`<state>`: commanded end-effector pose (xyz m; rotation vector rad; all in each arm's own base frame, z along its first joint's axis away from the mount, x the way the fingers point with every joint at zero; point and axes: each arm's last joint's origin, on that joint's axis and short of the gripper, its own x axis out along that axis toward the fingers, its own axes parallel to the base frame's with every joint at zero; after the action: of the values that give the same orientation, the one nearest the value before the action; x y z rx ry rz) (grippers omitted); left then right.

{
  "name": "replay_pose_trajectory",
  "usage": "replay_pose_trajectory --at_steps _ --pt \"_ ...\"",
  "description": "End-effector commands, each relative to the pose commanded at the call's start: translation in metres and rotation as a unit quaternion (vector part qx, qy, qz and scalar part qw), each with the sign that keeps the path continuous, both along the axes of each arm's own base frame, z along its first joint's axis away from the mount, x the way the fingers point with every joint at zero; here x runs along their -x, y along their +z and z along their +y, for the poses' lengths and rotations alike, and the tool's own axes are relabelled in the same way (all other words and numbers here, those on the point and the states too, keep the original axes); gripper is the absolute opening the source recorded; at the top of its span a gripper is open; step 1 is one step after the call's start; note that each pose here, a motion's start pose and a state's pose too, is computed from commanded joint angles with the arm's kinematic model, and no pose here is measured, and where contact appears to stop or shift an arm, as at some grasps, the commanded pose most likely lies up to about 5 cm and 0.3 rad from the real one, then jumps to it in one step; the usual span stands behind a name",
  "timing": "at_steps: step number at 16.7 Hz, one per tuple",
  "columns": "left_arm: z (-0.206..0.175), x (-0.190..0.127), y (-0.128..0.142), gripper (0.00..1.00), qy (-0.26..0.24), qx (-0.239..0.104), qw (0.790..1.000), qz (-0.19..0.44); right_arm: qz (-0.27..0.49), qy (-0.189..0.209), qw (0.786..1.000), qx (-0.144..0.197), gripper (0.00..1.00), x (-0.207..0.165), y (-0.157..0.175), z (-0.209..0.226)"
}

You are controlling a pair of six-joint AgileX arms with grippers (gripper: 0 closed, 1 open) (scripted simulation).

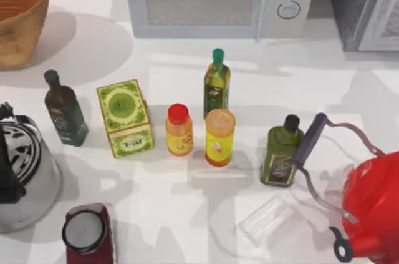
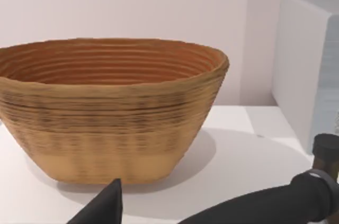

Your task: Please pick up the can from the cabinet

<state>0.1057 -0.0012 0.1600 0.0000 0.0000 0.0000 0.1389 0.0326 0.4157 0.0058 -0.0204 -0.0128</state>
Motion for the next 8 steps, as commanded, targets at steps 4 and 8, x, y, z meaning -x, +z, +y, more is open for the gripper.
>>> replay_pose_trajectory --at_steps 4,8 --pt "0.000 0.000 0.000 1.00 0.000 0.000 1.000 0.000 -0.007 0.003 1.000 0.000 0.00 0.015 -0.041 -0.011" --pt "0.000 0.000 0.000 1.00 0.000 0.000 1.000 0.000 0.022 0.008 1.000 0.006 0.00 0.024 -0.116 -0.018"
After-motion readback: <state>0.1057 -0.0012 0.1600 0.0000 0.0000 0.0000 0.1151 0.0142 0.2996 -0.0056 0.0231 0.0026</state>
